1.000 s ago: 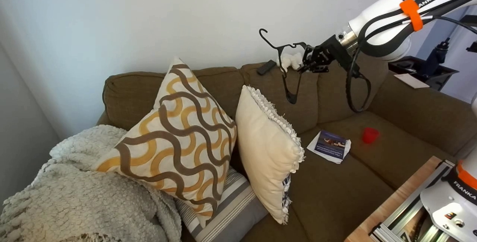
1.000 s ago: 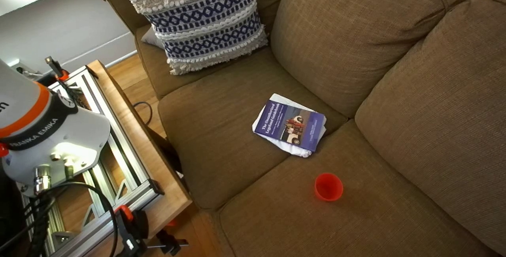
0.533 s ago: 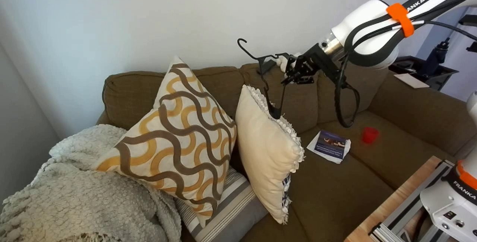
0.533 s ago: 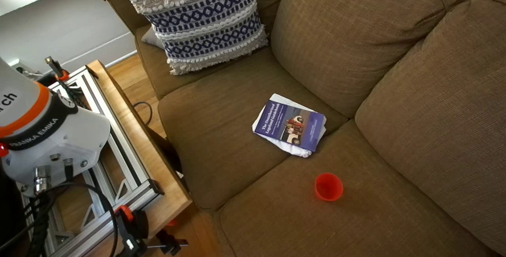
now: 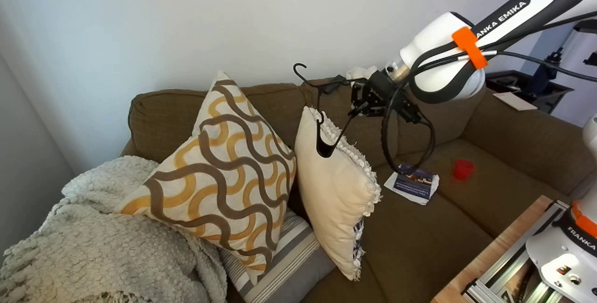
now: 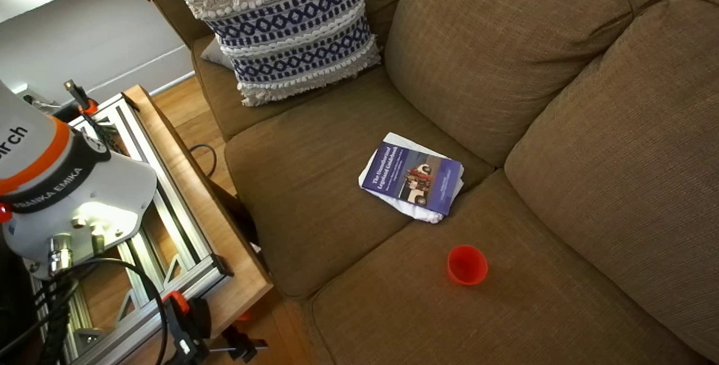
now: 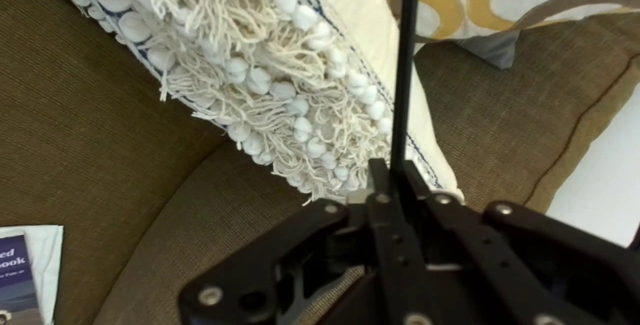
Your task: Put the hanger on the right pillow
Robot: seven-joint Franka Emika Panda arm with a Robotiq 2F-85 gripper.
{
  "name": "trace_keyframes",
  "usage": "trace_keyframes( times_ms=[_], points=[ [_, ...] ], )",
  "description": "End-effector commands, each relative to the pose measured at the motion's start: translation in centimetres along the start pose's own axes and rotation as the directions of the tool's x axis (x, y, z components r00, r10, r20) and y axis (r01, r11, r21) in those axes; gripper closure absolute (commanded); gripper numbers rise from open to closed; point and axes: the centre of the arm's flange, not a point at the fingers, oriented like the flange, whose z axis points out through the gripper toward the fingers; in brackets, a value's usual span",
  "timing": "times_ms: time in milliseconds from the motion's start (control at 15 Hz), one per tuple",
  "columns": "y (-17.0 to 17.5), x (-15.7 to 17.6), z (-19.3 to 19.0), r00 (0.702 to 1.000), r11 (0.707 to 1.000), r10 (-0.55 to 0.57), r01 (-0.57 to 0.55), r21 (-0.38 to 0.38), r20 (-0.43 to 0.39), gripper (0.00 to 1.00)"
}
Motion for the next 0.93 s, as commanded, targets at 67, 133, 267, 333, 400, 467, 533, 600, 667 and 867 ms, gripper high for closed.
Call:
trace_keyframes(
  times_ms=[67,133,267,333,400,467,533,600,667,867],
  points=[
    [-1.3,0.2,7.2,0.998,0.997,0.057,-0.057,-0.056,-0.011,0.98],
    [-1.8,0.1,7.5,0.998,0.997,0.062,-0.061,-0.054,0.002,0.98],
    [-3.2,-0.3,8.5,0.998,0.996,0.070,-0.070,-0.055,0.003,0.98],
    [-3.8,-0.5,8.9,0.997,0.996,0.071,-0.071,-0.058,0.002,0.98],
    [-4.2,-0.4,9.3,0.997,0.995,0.078,-0.078,-0.069,0.002,0.98],
    [-4.2,-0.3,9.9,0.995,0.991,0.099,-0.098,-0.088,0.004,0.98],
    [-4.0,0.0,10.7,0.993,0.987,0.118,-0.116,-0.110,0.009,0.98],
    [-3.8,0.0,11.7,0.991,0.983,0.133,-0.130,-0.130,0.014,0.98],
    [-3.6,0.1,12.9,0.989,0.979,0.145,-0.140,-0.149,0.019,0.98],
    [-3.5,0.3,16.6,0.987,0.973,0.155,-0.146,-0.181,0.035,0.98]
  ],
)
